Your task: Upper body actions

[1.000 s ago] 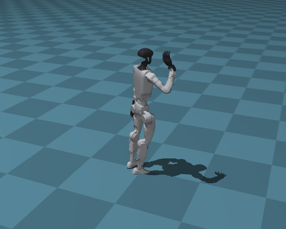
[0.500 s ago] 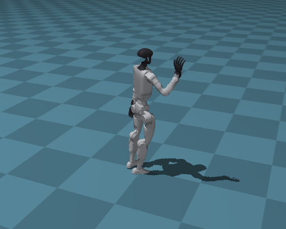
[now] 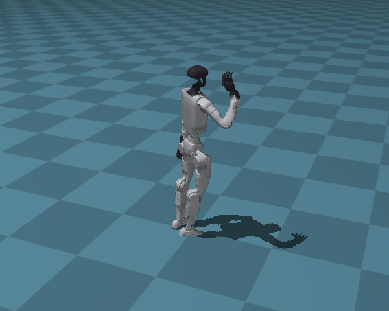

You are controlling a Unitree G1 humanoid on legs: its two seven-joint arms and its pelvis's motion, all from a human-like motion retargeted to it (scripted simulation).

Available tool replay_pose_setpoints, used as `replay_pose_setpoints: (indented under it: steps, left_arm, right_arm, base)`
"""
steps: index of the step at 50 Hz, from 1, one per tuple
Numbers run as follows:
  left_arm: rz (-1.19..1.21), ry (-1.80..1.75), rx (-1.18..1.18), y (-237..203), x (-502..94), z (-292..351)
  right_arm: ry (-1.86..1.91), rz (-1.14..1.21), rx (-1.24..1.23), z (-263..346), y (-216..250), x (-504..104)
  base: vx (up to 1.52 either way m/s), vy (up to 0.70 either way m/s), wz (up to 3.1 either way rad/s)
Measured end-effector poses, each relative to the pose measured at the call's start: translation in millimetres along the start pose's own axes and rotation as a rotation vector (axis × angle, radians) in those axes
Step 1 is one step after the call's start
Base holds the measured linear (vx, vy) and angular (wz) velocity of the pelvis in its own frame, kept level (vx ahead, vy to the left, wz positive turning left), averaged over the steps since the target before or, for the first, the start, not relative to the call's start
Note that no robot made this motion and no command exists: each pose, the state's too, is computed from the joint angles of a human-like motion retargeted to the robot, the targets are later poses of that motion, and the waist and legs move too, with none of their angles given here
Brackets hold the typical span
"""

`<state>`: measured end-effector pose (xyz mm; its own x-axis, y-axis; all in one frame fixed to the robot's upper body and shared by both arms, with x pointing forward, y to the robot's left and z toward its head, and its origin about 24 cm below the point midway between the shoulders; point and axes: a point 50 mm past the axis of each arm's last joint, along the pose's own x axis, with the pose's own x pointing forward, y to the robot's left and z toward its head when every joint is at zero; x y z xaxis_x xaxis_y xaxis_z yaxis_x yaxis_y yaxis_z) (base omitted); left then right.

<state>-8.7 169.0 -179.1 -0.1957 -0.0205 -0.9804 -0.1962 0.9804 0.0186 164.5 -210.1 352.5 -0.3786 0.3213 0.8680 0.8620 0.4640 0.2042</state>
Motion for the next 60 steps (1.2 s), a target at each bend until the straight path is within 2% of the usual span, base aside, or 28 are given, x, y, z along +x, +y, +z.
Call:
replay_pose_setpoints:
  steps: [10, 15, 20, 27, 37, 42, 52, 60]
  left_arm:
    - [-0.004, 0.026, -0.007, 0.2, 1.0, -8.1]
    - [0.001, 0.033, -0.007, 2.6, 1.3, -10.7]
    - [0.009, 0.026, -0.003, 5.1, 0.7, -7.9]
    - [0.011, 0.017, -0.005, 6.1, 0.4, -5.4]
    - [0.011, 0.003, 0.000, 5.2, 0.0, -1.7]
    - [0.007, 0.002, 0.004, 3.5, -0.1, -0.8]
    - [0.002, 0.013, -0.003, 2.4, 0.5, -4.5]
    - [-0.007, 0.015, -0.013, 1.1, 0.3, -3.9]
  right_arm:
    - [0.471, -0.028, -0.030, -43.7, -4.2, -39.9]
    - [0.750, -0.089, 0.116, -57.3, 1.4, -64.4]
    - [0.814, -0.150, 0.183, -59.6, -1.5, -68.6]
    - [0.595, -0.065, 0.158, -42.4, 3.5, -48.8]
    - [0.002, -0.013, 0.053, 5.8, 5.4, -8.3]
    - [-0.093, -0.021, -0.022, 11.2, 3.7, -1.5]
    - [0.435, 0.030, -0.077, -43.2, 0.6, -49.5]
    - [0.866, 0.270, -0.014, -53.9, -15.1, -134.0]
  base:
    - [0.00, 0.00, 0.00]
    - [0.00, 0.00, 0.00]
    - [0.00, 0.00, 0.00]
    - [0.00, 0.00, 0.00]
    - [0.00, 0.00, 0.00]
    - [0.00, 0.00, 0.00]
    - [0.00, 0.00, 0.00]
    - [0.01, 0.03, -0.01]
